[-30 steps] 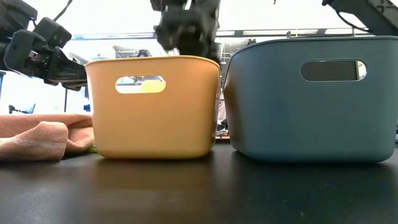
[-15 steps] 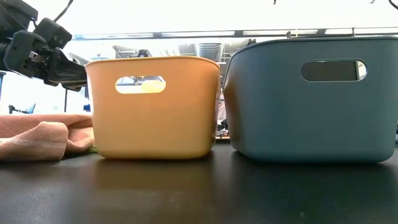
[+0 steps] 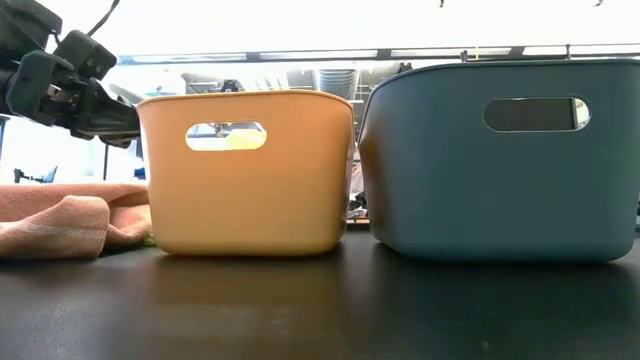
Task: Sort towels by color in basket
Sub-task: Put the white towel into the blue bin
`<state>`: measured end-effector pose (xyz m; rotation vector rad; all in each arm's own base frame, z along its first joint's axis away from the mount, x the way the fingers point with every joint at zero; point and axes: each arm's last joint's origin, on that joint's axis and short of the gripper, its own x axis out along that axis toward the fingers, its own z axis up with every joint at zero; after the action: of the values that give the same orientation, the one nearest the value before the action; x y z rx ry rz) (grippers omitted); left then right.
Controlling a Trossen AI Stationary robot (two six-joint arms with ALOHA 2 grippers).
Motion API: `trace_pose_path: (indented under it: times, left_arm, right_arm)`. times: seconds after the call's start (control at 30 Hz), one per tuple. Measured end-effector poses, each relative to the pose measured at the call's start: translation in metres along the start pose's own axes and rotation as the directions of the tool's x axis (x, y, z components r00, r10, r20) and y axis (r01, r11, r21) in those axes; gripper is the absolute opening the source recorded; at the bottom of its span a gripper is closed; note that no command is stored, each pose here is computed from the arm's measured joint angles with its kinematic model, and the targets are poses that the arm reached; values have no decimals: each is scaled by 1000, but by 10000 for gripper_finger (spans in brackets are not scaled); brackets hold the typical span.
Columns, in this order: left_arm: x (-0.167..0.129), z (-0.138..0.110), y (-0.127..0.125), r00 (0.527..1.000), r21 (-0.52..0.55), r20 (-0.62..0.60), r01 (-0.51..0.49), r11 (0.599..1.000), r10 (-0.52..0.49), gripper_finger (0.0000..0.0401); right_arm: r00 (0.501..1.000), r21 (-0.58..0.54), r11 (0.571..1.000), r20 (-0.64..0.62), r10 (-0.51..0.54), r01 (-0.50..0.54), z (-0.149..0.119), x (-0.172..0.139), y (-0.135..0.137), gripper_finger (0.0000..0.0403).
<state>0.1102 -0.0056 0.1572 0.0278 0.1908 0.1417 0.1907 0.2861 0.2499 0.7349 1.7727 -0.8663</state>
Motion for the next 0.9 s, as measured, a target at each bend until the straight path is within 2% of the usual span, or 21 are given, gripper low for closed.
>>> trace_pose_path:
  times: [0.23, 0.43, 0.6, 0.7, 0.77, 0.87, 0.9]
  left_arm:
    - [0, 0, 0, 1000, 0, 0, 0, 1000, 0, 75]
    - [0, 0, 0, 1000, 1, -3, 0, 1000, 0, 75]
    - [0, 0, 0, 1000, 1, -3, 0, 1000, 0, 75]
    - [0, 0, 0, 1000, 1, -4, 0, 1000, 0, 75]
    - [0, 0, 0, 1000, 1, -5, 0, 1000, 0, 75]
    - [0, 0, 0, 1000, 1, -6, 0, 1000, 0, 75]
    - [0, 0, 0, 1000, 1, -6, 0, 1000, 0, 75]
  right_arm:
    - [995, -1, 998, -74, 69, -69, 3, 46, 3, 221]
    - [995, -28, 999, -94, 32, -35, 20, 83, -2, 221]
    - [987, -95, 990, -133, 91, -105, 29, 104, 1, 206]
    - [988, -166, 980, -123, 91, -111, 31, 107, -1, 171]
    - [990, -190, 977, -113, 80, -101, 33, 109, -4, 126]
    - [993, -218, 973, -98, 62, -82, 35, 109, -9, 37]
    - [994, -230, 970, -90, 62, -81, 35, 107, -11, 26]
